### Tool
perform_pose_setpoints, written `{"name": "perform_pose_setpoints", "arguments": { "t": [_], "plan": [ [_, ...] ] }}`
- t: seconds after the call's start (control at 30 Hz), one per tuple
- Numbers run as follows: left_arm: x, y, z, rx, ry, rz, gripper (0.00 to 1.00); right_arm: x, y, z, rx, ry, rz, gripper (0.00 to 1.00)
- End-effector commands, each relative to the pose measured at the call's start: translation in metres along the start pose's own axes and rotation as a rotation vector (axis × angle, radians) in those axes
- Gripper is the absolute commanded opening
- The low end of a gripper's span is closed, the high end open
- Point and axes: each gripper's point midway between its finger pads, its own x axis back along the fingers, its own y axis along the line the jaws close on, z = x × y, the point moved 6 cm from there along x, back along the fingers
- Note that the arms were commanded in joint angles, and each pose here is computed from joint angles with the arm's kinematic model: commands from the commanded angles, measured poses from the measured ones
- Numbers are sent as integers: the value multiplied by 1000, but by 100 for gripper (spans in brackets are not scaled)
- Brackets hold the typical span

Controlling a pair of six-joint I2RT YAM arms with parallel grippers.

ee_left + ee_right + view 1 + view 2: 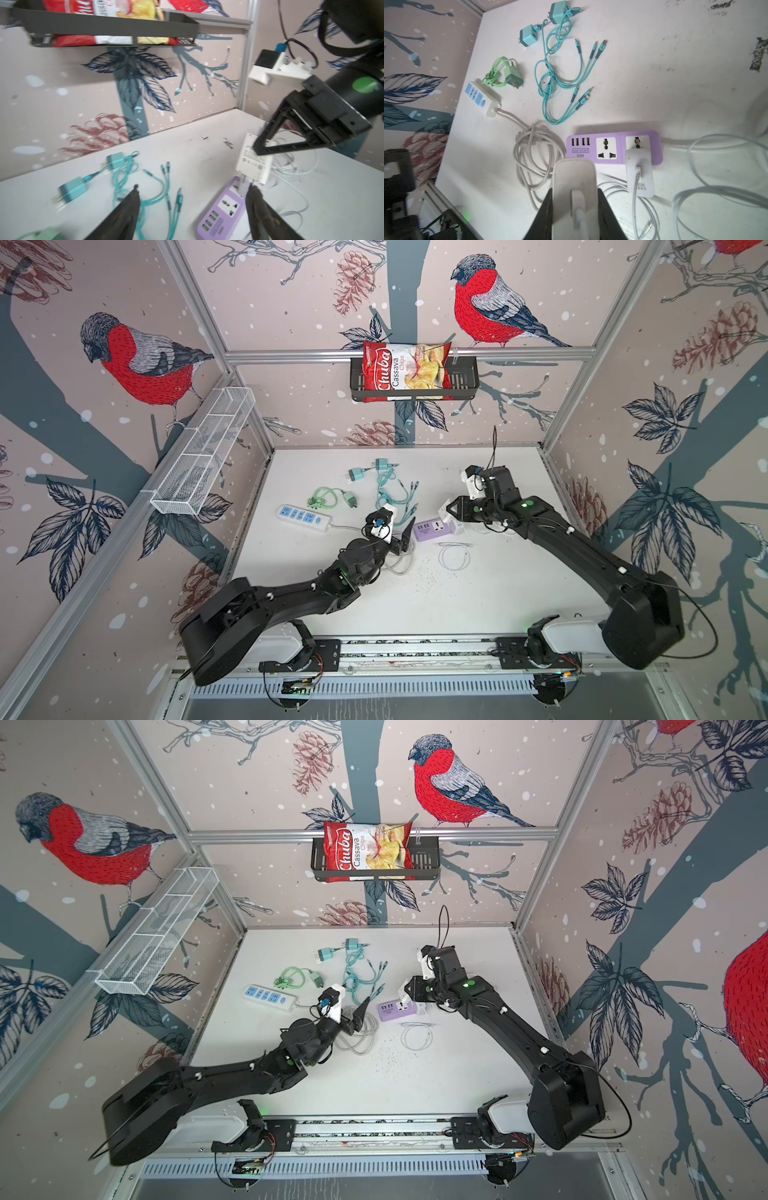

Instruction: Insert the plug

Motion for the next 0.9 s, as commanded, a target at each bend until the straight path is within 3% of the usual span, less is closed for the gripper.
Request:
{"name": "perform_pose_setpoints", "arguments": {
  "t": [0.0,0.23,0.43,0.6,0.87],
  "plan": [
    [16,19,19,25,92,-118,79,-7,0,-6,-12,-47,82,6],
    [26,20,37,42,160,-100,77,-20,10,-1,89,-14,109,6],
    [3,8,63,39,328,-91,64,-23,9,-1,248,-2,108,7],
    [-26,1,72,7,357,-119,49,-15,10,-6,233,-7,130,6],
    [-92,-9,85,32,363,18,37,12,12,3,111,-53,113,7]
  ]
}}
